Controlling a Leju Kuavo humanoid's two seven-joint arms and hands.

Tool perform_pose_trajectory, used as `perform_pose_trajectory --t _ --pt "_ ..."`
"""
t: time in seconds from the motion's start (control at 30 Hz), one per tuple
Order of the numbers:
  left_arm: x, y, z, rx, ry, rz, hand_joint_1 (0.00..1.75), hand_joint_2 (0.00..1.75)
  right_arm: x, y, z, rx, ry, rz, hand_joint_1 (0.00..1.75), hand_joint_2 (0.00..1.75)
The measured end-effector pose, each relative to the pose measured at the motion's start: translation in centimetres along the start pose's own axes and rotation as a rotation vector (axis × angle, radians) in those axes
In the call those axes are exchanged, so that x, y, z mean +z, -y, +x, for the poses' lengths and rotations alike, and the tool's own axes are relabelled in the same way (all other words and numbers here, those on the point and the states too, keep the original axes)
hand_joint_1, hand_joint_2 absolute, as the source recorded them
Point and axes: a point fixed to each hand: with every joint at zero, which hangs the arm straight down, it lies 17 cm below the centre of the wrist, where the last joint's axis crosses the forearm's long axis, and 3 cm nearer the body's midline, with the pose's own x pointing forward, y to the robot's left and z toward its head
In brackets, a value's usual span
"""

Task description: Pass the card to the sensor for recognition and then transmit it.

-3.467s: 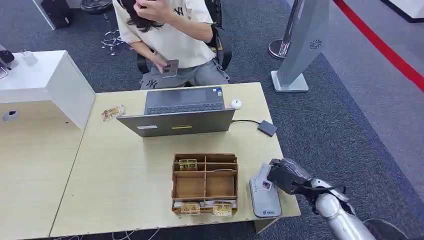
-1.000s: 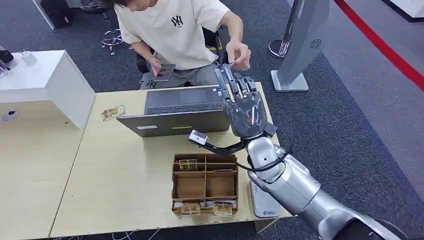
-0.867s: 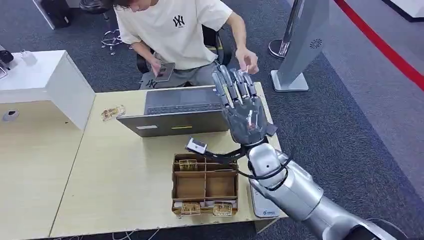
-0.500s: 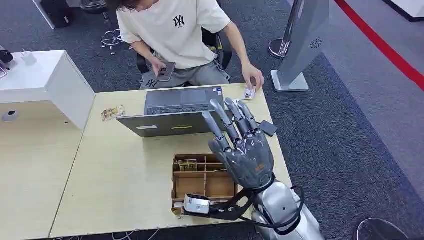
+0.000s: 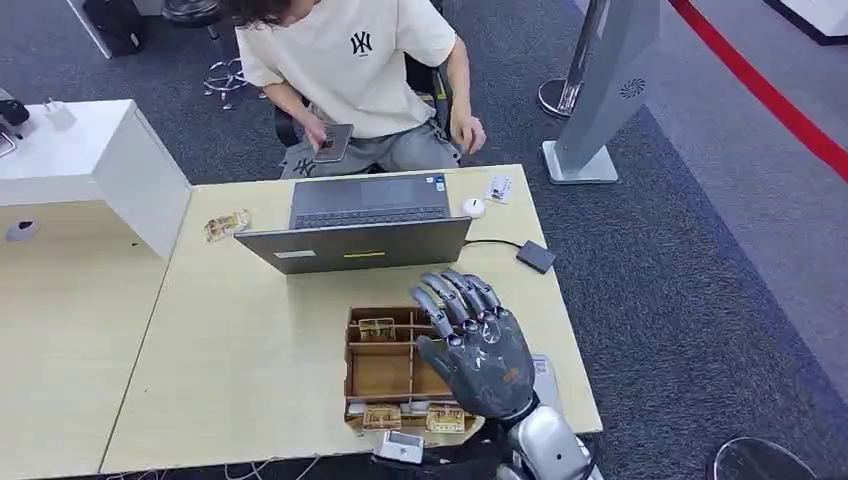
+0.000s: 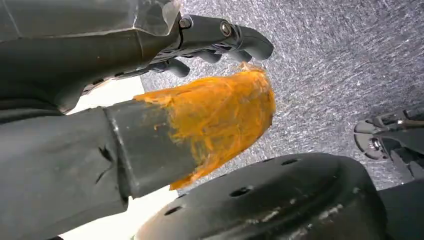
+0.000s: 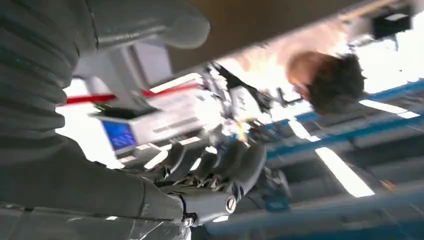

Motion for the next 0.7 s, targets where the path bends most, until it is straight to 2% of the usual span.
perform_pose_trajectory --t 0.07,0.3,0.33,0.37,0.4,0.43,0.47,0.5,0.6,0.63,0.7 --pt "0.0 0.0 0.0 0.000 0.000 0.000 0.00 0.00 0.5 -1.0 -0.2 -0.005 -0.027 0.028 0.31 1.75" --pt "0.0 0.0 0.1 0.002 0.003 0.000 0.00 0.00 3.1 -5.0 0.1 -0.026 -0.053 0.146 0.38 1.75" --pt "0.0 0.0 0.1 0.001 0.004 -0.001 0.00 0.00 3.5 -5.5 0.1 -0.025 -0.052 0.164 0.56 1.75" --pt "0.0 0.0 0.1 0.001 0.005 -0.001 0.00 0.00 4.0 -6.0 0.2 -0.024 -0.048 0.182 1.06 1.75" --pt "0.0 0.0 0.1 0.001 0.005 -0.001 0.00 0.00 4.3 -6.4 0.2 -0.023 -0.046 0.194 1.40 1.75" --pt "0.0 0.0 0.1 0.001 0.004 -0.001 0.00 0.00 4.6 -6.7 0.2 -0.023 -0.044 0.205 1.31 1.75" --pt "0.0 0.0 0.0 0.001 0.004 -0.001 0.00 0.00 4.9 -6.9 0.2 -0.022 -0.046 0.213 1.03 1.75" --pt "0.0 0.0 0.1 0.001 0.005 -0.001 0.00 0.00 5.0 -7.1 0.1 -0.021 -0.049 0.219 0.87 1.75" --pt "0.0 0.0 0.1 0.001 0.008 -0.001 0.00 0.00 5.6 -7.4 -0.6 -0.010 -0.057 0.235 0.84 1.75" --pt "0.0 0.0 0.1 0.001 0.008 -0.001 0.00 0.00 5.7 -7.5 -0.7 -0.007 -0.055 0.240 0.70 1.75" --pt "0.0 0.0 0.1 0.001 0.008 -0.001 0.00 0.00 6.0 -7.6 -1.0 -0.002 -0.053 0.247 0.70 1.75"
